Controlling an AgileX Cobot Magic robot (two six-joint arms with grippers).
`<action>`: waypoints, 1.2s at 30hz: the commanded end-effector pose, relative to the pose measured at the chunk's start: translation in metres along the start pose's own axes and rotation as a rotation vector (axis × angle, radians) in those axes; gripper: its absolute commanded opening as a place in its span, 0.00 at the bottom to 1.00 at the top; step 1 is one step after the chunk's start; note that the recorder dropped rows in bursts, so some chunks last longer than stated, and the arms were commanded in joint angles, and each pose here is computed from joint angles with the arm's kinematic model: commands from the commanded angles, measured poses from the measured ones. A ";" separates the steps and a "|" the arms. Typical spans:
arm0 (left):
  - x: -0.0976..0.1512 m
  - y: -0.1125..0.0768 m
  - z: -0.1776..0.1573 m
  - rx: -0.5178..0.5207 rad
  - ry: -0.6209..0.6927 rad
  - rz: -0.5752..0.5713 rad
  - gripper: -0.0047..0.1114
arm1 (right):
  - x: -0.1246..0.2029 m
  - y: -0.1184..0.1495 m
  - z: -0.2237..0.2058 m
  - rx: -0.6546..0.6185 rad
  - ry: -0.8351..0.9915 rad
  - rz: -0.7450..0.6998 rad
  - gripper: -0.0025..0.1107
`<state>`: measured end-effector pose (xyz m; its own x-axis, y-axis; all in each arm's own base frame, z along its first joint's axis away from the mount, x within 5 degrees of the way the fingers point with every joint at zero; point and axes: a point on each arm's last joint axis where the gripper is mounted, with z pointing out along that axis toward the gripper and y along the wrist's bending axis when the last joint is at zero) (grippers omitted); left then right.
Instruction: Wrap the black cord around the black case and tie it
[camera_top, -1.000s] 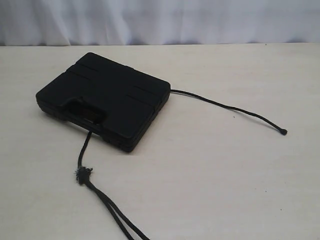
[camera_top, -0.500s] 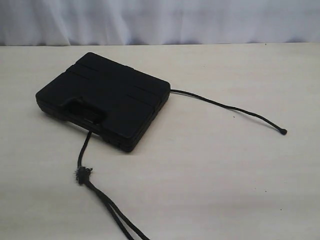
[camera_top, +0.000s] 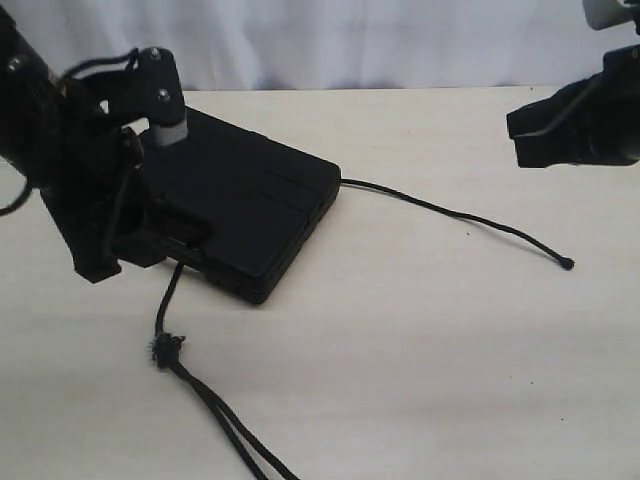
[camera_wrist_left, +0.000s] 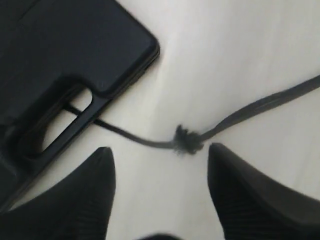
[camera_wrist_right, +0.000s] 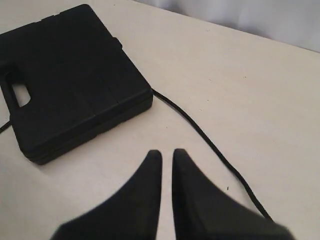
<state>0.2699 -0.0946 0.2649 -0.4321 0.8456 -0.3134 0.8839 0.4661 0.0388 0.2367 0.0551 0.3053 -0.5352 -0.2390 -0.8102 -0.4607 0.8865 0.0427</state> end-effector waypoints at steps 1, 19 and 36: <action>0.007 0.021 0.037 -0.028 0.175 0.096 0.50 | -0.001 -0.002 0.005 -0.010 0.005 -0.040 0.25; 0.007 0.063 0.127 -0.161 0.221 0.484 0.50 | -0.002 0.035 0.045 -0.102 0.013 -0.211 0.46; 0.010 0.069 0.160 -0.160 0.232 0.636 0.04 | -0.002 0.035 0.045 -0.095 0.008 -0.213 0.46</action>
<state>0.3545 -0.0947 0.1107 0.1134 0.9933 0.0201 0.9533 -0.1145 0.2795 0.2523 0.1040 0.2802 -0.4375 -0.4151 -0.7976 -0.6277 0.7762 -0.0597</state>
